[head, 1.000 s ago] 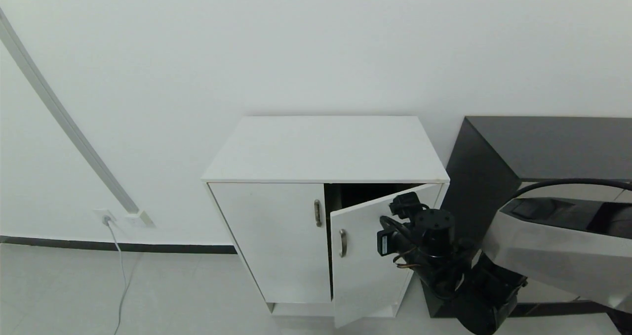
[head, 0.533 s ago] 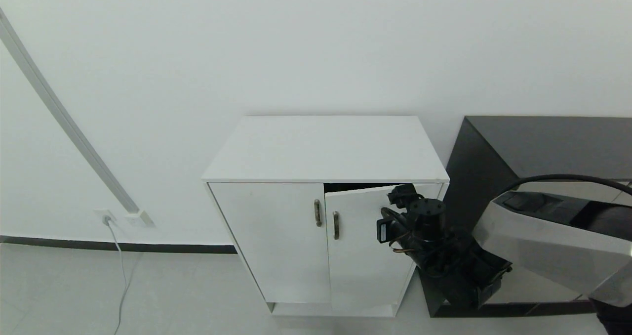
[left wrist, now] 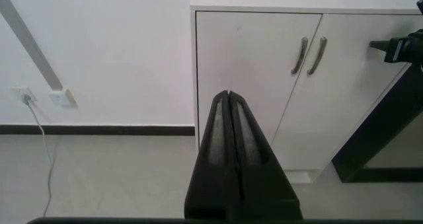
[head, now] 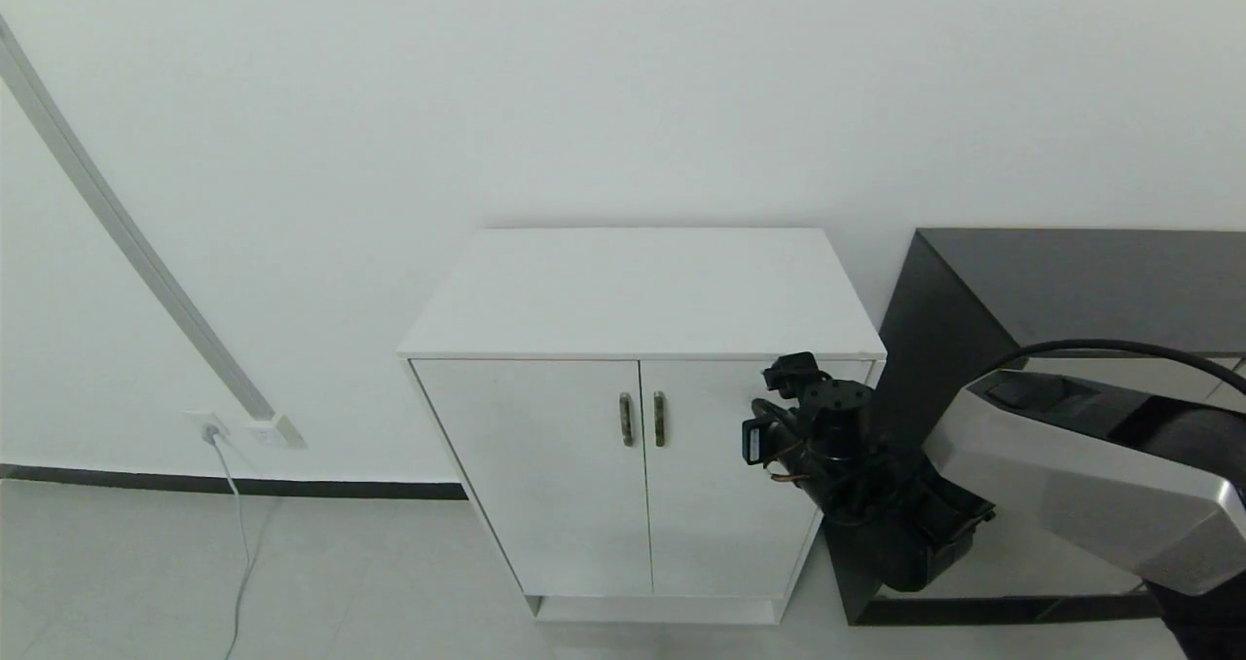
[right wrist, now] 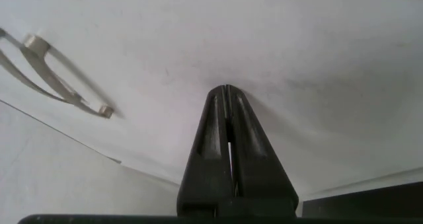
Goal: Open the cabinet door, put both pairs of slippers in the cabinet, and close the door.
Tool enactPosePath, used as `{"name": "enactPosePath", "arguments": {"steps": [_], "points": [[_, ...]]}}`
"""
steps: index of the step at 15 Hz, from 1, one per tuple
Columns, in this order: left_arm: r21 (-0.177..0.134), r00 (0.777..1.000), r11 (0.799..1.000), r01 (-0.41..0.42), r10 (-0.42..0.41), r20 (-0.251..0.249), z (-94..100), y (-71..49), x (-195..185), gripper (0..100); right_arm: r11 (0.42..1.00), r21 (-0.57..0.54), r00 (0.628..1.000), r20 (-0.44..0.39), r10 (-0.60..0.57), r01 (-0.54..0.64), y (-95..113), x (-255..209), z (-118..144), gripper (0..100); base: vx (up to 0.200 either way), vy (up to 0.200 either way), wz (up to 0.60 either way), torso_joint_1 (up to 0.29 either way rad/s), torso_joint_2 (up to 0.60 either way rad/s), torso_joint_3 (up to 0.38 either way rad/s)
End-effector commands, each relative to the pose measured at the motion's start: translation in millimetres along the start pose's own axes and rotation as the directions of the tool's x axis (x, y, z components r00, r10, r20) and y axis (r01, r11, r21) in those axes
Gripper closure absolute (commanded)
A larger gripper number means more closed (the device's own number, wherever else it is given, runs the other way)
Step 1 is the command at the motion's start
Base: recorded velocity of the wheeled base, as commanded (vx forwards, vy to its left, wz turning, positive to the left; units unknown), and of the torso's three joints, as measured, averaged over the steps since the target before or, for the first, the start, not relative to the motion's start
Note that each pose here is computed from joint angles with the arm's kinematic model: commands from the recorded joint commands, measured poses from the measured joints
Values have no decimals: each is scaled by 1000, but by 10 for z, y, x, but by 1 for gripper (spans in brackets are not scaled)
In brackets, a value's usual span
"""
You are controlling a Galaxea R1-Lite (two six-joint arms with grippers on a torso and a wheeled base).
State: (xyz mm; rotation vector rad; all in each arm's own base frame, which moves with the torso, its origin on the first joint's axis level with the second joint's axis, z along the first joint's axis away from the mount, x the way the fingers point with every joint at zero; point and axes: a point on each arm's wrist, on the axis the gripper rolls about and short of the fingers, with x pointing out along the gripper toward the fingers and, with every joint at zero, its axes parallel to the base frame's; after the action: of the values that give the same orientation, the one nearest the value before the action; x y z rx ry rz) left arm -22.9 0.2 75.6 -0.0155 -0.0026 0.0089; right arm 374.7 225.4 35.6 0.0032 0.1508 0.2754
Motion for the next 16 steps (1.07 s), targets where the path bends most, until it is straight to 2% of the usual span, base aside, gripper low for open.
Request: {"name": "enactPosePath", "arguments": {"steps": [1,5,10,13,16], "points": [[0,1000,1000,0,0,-1,1,0,1,100,1000,0,1000,2,0,0,1,7,3,100,0,0,0,0,0,0],[-1,1000,1000,0,0,-1,1,0,1,100,1000,1,1000,5,0,0,-1,-30,21,100,0,0,0,0,0,0],[2,1000,1000,1,-1,-1,1,0,1,100,1000,4,1000,26,-5,5,-81,-417,319,100,0,0,0,0,0,0],[2,1000,1000,4,-4,-1,1,-1,1,100,1000,14,998,53,-22,21,-268,-921,531,100,0,0,0,0,0,0],[3,1000,1000,4,-4,-1,1,-1,1,100,994,30,992,65,-108,106,-655,-1367,681,100,0,0,0,0,0,0]]}}
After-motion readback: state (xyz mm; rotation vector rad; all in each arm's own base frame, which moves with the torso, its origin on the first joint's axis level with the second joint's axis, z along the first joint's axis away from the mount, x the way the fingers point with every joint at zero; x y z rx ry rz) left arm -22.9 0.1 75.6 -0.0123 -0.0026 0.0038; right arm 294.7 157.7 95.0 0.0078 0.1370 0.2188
